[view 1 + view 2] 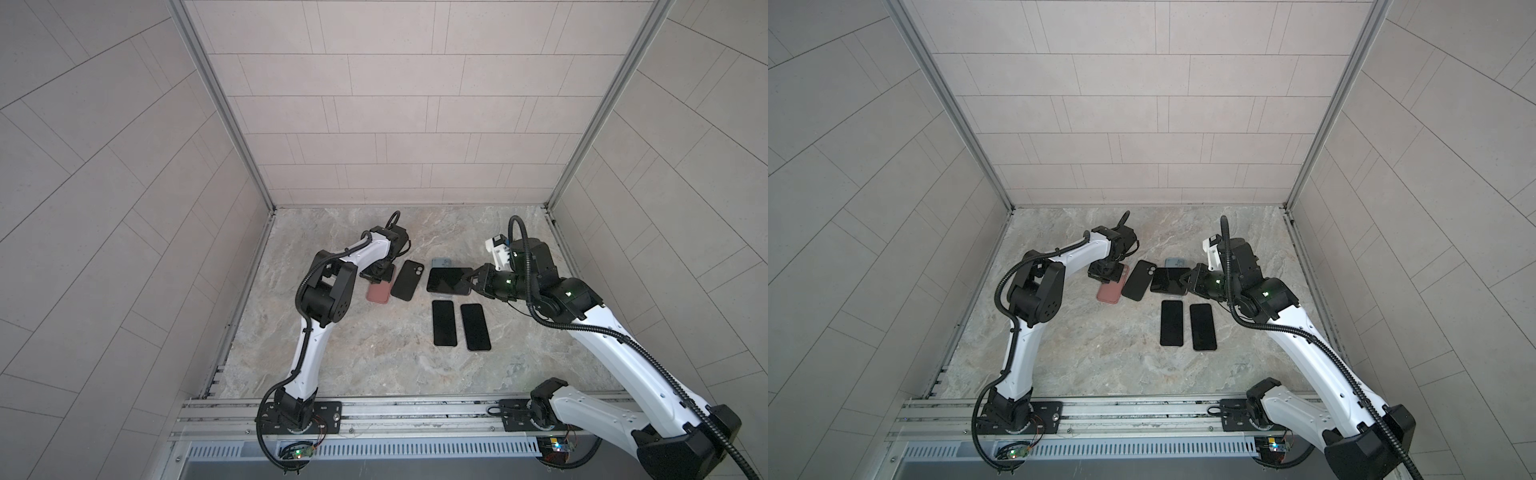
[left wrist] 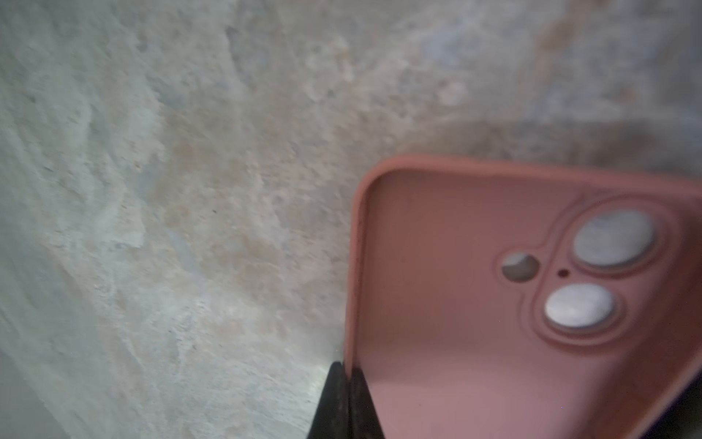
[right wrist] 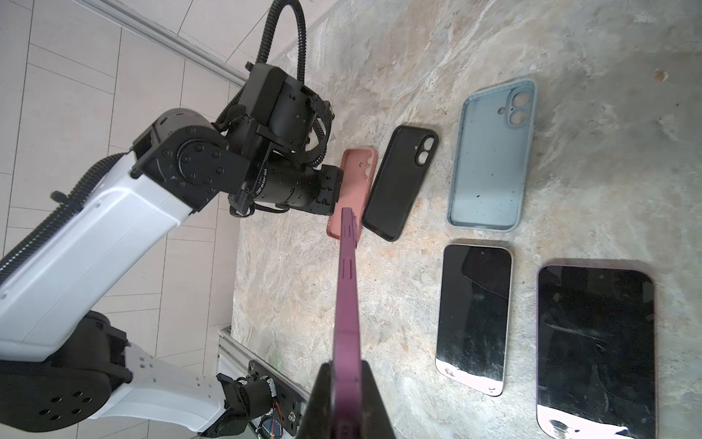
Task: Put the phone into the phone case
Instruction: 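Grasp the pink case edge with the left gripper and lift it, then set the pink case down nearer the robot with the left gripper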
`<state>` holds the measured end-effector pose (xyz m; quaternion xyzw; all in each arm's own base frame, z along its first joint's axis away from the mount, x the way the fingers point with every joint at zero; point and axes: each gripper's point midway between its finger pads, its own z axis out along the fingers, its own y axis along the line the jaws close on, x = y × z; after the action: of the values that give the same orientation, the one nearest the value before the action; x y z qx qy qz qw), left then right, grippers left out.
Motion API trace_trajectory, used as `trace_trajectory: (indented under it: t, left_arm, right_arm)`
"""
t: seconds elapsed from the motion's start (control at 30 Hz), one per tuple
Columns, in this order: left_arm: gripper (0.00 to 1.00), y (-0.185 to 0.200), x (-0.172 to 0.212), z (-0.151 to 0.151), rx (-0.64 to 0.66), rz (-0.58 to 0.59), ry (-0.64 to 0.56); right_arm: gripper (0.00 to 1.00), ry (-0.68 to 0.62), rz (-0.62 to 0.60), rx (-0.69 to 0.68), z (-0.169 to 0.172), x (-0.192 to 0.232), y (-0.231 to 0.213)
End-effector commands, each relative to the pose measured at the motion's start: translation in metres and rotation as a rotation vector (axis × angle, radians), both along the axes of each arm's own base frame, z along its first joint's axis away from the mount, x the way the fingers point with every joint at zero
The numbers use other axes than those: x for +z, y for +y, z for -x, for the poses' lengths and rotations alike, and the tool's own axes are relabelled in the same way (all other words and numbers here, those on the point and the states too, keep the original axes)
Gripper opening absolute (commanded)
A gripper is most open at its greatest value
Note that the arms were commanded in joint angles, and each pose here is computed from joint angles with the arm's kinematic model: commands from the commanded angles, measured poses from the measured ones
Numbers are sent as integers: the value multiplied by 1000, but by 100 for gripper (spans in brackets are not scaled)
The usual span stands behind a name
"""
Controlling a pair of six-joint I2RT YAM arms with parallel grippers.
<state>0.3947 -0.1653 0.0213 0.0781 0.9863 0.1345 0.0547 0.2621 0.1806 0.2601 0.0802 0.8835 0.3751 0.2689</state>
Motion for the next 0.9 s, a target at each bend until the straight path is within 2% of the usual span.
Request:
trace_trajectory:
  t: [0.0,0.17,0.4,0.57,0.8,0.87]
  left_arm:
    - [0,-24,20,6,143,163,-60]
    - [0,-34,27,18,324,300,-112]
    - [0,0,32,37,562,281,-123]
    - [0,16,23,72,838,423,-126]
    - [0,20,35,123,1057,449,-124]
    - [0,12,34,135,1128,503,-149]
  right_arm:
    - [0,-65,-25,18,-2,20,2]
    - [0,-72,-20,21,0,21,1]
    - [0,-78,-11,29,3,22,-1]
    - [0,-79,-10,25,3,21,-3]
    - [0,-49,-16,16,3,9,-3]
    - [0,-38,-18,10,3,4,-3]
